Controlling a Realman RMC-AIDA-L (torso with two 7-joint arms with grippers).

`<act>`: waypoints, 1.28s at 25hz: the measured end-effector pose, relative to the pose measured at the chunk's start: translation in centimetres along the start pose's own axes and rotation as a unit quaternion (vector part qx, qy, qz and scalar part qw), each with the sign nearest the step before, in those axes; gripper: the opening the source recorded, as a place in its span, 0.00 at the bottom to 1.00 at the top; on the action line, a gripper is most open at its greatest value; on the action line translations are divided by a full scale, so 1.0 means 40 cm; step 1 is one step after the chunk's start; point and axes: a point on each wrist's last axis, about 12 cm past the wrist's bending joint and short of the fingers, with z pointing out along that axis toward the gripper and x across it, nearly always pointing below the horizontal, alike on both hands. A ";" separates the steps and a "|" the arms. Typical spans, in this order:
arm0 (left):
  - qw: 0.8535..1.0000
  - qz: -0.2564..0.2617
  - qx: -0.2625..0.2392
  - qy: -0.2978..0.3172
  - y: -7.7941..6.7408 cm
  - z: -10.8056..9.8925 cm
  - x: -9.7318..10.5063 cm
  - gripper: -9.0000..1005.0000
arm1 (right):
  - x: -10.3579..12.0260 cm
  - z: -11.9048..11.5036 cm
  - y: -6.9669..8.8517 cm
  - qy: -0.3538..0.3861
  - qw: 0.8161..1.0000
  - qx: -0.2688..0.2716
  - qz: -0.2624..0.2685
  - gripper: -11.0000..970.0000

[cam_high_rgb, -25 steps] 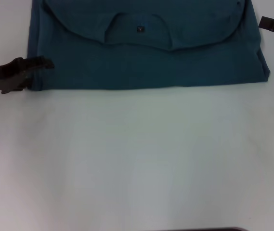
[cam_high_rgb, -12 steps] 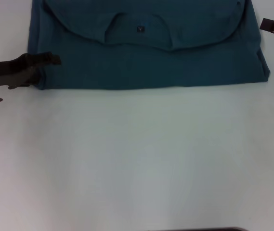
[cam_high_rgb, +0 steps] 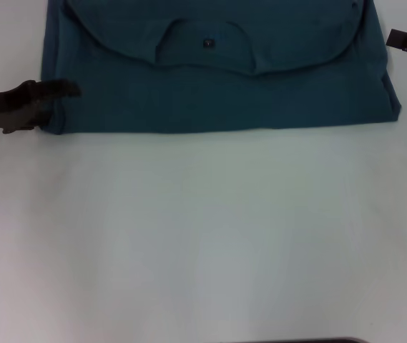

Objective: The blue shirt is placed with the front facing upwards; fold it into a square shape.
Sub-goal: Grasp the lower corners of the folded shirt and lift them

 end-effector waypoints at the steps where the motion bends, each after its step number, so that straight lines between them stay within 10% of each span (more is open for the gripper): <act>1: 1.000 0.000 0.000 0.001 0.000 0.001 0.001 0.91 | 0.000 0.000 0.000 0.000 1.000 0.000 0.000 0.97; 19: 1.000 0.009 0.016 0.022 -0.027 0.008 -0.001 0.91 | 0.000 -0.004 0.001 0.001 1.000 -0.003 -0.002 0.97; 32: 1.000 0.004 0.011 0.022 -0.023 0.010 0.004 0.49 | 0.000 -0.006 0.001 0.000 1.000 -0.004 -0.001 0.96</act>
